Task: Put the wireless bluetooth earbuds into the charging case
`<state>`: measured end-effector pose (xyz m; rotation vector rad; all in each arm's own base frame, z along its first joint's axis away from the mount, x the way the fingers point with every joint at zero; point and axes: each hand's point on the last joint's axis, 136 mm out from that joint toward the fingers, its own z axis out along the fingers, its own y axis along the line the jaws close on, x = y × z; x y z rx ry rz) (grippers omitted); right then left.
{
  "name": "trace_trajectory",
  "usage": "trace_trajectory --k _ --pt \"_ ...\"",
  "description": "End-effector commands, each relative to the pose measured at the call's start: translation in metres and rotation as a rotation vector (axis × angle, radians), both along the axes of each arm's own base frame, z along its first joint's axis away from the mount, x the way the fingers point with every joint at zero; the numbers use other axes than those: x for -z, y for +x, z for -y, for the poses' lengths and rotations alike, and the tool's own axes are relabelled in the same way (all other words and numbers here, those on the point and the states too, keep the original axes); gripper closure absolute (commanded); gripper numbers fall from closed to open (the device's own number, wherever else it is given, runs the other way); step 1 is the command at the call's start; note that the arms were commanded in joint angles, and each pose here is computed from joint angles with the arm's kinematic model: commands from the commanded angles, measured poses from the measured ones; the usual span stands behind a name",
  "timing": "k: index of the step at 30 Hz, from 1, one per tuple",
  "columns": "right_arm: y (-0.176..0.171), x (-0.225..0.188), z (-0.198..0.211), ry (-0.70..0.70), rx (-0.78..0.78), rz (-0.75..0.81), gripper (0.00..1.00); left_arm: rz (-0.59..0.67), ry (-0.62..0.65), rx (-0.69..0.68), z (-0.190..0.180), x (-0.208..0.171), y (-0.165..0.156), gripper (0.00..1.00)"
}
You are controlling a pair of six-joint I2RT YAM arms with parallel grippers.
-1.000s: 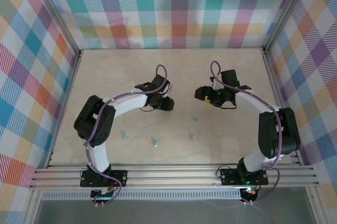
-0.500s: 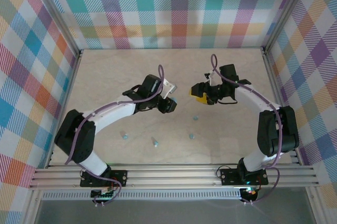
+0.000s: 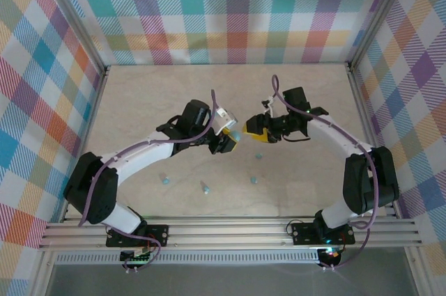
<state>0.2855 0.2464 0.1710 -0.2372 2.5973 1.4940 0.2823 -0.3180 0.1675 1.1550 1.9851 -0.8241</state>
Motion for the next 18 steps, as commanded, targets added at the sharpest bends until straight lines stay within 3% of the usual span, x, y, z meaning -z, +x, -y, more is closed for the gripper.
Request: trace_trajectory --k 1,8,18 --pt "-0.012 -0.018 -0.014 0.056 -0.058 0.013 0.28 0.098 -0.058 0.085 0.011 -0.026 -0.008 0.94" --pt "-0.02 -0.016 -0.021 0.059 -0.078 0.008 0.28 0.089 -0.051 0.122 0.013 -0.028 -0.015 0.94" --pt "-0.023 -0.013 -0.035 0.055 -0.12 -0.016 0.38 0.092 -0.048 0.137 0.019 -0.037 -0.015 0.92"
